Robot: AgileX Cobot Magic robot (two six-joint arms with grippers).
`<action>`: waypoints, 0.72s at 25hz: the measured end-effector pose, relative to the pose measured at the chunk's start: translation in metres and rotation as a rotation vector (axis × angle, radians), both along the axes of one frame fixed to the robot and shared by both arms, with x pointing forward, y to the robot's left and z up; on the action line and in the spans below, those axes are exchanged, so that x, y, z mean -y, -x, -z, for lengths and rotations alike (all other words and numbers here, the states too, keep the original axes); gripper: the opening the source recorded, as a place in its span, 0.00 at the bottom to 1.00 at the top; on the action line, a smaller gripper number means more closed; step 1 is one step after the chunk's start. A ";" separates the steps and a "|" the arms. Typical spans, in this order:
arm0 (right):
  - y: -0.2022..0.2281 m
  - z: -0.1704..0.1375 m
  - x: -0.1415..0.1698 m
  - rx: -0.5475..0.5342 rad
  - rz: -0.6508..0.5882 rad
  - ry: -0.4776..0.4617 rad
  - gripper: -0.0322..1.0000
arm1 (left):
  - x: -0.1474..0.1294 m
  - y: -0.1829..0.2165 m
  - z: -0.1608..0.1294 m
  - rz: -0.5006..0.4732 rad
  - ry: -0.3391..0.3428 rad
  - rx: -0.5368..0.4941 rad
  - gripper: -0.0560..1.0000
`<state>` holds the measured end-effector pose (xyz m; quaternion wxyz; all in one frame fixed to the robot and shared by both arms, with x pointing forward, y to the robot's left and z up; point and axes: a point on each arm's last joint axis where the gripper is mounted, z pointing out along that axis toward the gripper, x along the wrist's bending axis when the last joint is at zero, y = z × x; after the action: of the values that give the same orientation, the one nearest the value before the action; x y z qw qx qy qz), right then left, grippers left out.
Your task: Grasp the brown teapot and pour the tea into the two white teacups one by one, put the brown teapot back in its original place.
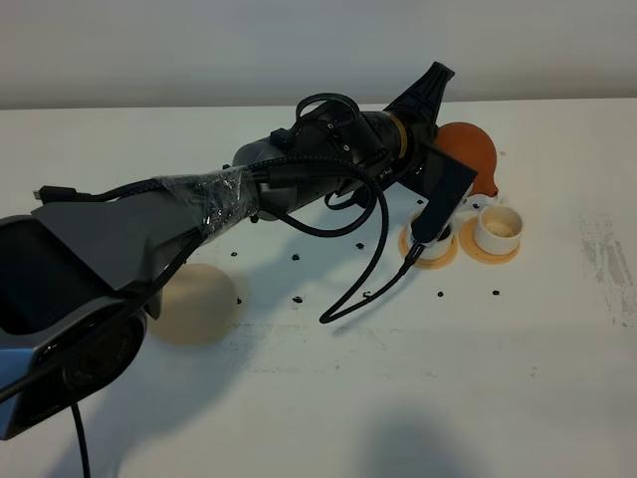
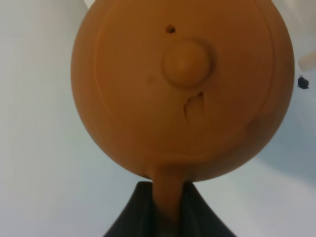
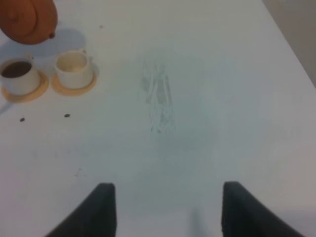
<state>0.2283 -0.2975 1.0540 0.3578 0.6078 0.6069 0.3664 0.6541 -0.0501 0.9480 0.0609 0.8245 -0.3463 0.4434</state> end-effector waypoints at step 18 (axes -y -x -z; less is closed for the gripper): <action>0.000 0.000 0.000 0.000 0.000 0.000 0.47 | 0.004 -0.001 0.009 0.062 -0.044 0.049 0.13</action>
<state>0.2283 -0.2975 1.0540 0.3578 0.6078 0.6069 0.3664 0.6551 -0.0544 0.9388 0.0481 0.8033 -0.3826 0.4539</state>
